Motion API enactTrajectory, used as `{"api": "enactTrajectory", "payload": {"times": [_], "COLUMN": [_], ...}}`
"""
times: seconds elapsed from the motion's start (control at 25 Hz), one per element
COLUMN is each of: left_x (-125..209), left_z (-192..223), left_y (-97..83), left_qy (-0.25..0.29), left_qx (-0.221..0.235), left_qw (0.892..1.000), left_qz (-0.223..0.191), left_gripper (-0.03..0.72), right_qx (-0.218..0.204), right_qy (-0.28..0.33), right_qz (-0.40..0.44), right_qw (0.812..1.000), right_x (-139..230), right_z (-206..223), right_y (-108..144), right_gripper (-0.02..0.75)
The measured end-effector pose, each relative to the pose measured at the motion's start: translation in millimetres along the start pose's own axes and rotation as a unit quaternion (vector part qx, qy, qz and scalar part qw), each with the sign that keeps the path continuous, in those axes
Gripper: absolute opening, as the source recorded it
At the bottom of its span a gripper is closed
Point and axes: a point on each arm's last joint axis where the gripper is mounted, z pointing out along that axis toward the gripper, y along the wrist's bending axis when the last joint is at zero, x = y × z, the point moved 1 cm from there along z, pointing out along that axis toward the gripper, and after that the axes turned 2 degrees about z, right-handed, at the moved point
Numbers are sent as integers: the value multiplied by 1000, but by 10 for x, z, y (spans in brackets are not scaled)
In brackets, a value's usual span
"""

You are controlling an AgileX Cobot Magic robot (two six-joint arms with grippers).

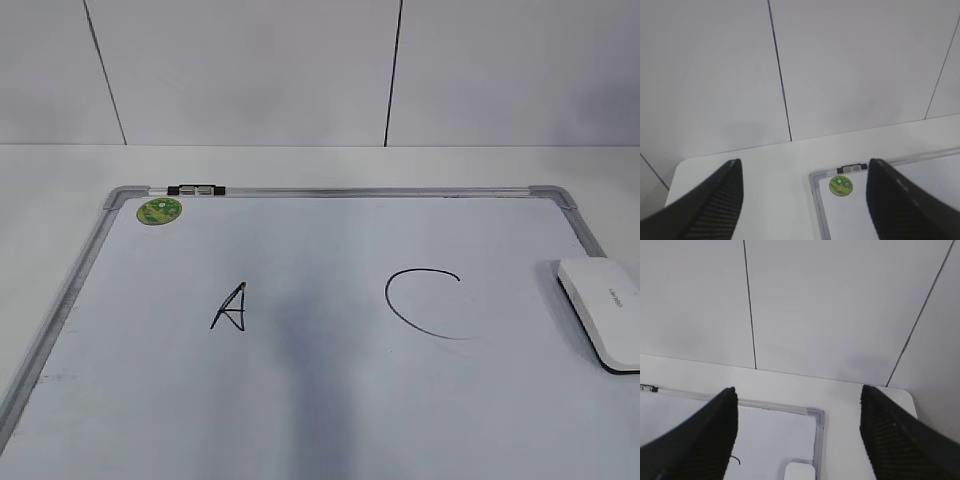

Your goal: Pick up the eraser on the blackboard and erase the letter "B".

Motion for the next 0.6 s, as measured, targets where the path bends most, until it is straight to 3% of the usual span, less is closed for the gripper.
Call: {"api": "enactTrajectory", "payload": {"times": [0.4, 0.6], "left_x": [733, 1167], "left_z": [-378, -490], "left_y": [-97, -153], "left_qy": [13, 48], "left_qx": [-2, 3], "left_qw": [1000, 999], "left_qz": [4, 4], "left_gripper": [570, 570], "right_qx": [-5, -13], "right_qy": [48, 55], "right_qz": [-2, 2], "right_qw": [999, 998], "right_x": [837, 1210], "right_z": [-150, -234], "right_y": [86, 139], "right_gripper": [594, 594]}}
